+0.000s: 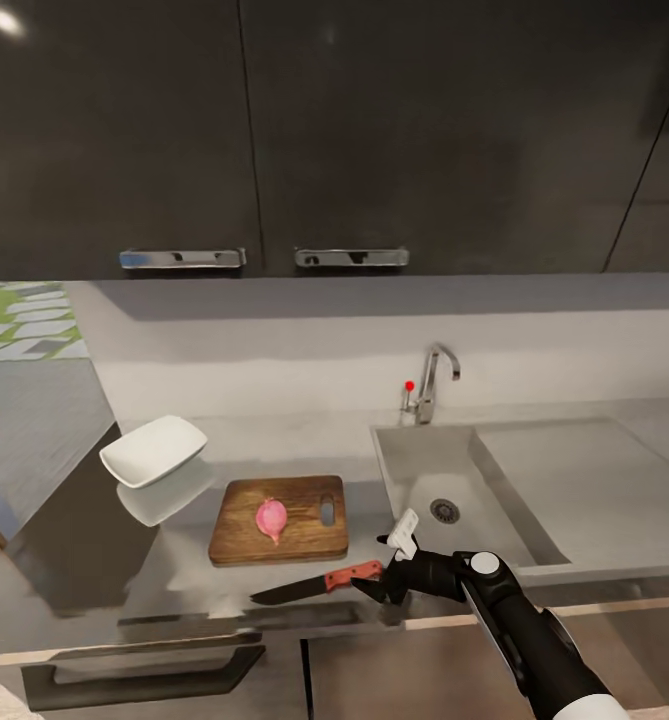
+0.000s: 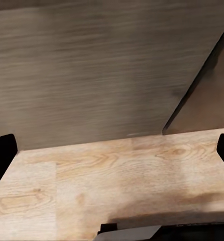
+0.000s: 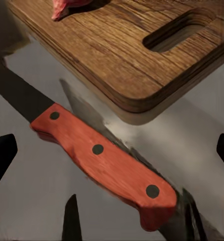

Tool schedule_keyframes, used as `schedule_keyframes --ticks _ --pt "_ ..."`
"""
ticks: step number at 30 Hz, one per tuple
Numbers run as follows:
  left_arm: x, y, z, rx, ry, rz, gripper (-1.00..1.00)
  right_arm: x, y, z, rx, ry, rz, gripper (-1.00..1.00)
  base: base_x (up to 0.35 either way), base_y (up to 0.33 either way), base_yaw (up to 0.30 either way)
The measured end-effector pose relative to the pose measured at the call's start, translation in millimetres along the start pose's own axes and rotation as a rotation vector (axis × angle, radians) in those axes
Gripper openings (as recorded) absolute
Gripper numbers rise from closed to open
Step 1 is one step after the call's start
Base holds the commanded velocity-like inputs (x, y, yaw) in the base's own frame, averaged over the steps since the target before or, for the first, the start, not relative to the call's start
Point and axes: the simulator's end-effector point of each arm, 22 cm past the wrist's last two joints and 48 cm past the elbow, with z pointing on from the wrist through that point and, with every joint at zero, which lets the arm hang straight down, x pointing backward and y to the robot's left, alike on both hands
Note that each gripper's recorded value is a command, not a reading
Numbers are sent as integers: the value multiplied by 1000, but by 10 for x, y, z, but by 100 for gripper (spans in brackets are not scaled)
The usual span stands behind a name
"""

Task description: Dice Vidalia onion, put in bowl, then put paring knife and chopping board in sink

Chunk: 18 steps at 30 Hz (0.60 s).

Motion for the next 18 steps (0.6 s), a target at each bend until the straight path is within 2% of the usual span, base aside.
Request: schedule_keyframes --ticks 18 --pt "133 -4 -18 1 38 0 100 131 1 67 -10 17 21 100 6 0 0"
